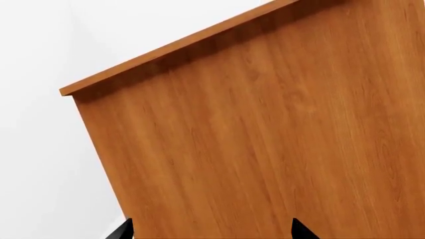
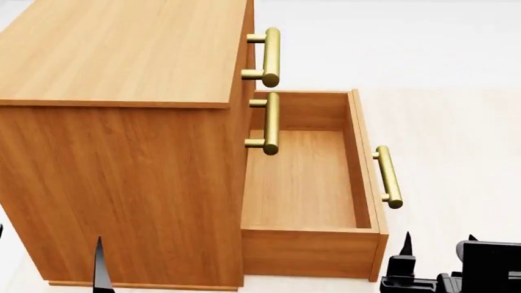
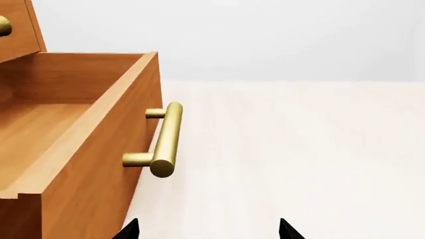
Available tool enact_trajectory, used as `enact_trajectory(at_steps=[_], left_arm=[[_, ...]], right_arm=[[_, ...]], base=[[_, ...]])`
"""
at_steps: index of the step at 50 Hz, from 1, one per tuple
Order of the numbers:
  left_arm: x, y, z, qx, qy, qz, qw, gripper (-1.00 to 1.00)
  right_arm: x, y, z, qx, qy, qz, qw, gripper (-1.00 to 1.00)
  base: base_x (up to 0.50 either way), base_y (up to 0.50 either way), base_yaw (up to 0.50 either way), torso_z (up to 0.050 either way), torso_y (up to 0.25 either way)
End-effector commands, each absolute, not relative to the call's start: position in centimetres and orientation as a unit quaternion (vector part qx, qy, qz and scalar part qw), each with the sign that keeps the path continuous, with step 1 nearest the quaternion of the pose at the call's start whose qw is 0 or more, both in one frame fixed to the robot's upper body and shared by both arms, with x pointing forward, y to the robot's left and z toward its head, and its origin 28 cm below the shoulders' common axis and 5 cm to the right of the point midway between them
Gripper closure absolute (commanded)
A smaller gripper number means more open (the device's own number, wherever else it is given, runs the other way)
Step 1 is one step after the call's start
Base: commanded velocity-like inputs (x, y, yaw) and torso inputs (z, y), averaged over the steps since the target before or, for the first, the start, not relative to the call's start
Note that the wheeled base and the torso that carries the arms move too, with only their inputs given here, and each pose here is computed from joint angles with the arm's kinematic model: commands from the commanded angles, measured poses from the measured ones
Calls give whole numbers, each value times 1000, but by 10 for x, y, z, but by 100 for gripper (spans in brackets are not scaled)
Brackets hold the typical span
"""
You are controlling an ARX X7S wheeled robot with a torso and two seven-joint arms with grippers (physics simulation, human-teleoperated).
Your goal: Close the bottom drawer of the cabinet.
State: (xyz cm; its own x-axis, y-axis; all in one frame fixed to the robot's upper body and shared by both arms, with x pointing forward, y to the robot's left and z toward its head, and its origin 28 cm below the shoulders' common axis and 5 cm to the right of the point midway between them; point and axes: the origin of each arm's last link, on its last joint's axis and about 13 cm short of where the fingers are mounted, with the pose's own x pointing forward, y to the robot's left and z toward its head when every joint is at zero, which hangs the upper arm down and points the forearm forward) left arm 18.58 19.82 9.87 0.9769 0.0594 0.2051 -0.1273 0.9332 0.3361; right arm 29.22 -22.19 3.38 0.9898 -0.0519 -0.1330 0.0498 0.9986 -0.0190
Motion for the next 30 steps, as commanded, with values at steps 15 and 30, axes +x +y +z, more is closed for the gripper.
enact_trajectory(at_steps=[15,30], left_arm=[[185,199,98,157,-96,34,982,-100],[186,199,98,158,-95,35,982,-100]], right_arm=[[298,-207,27,-10,73,5,997,-100],[300,-200,23,-8,74,16,997,-100]], base=[[0,0,0,0,0],[0,0,0,0,0]])
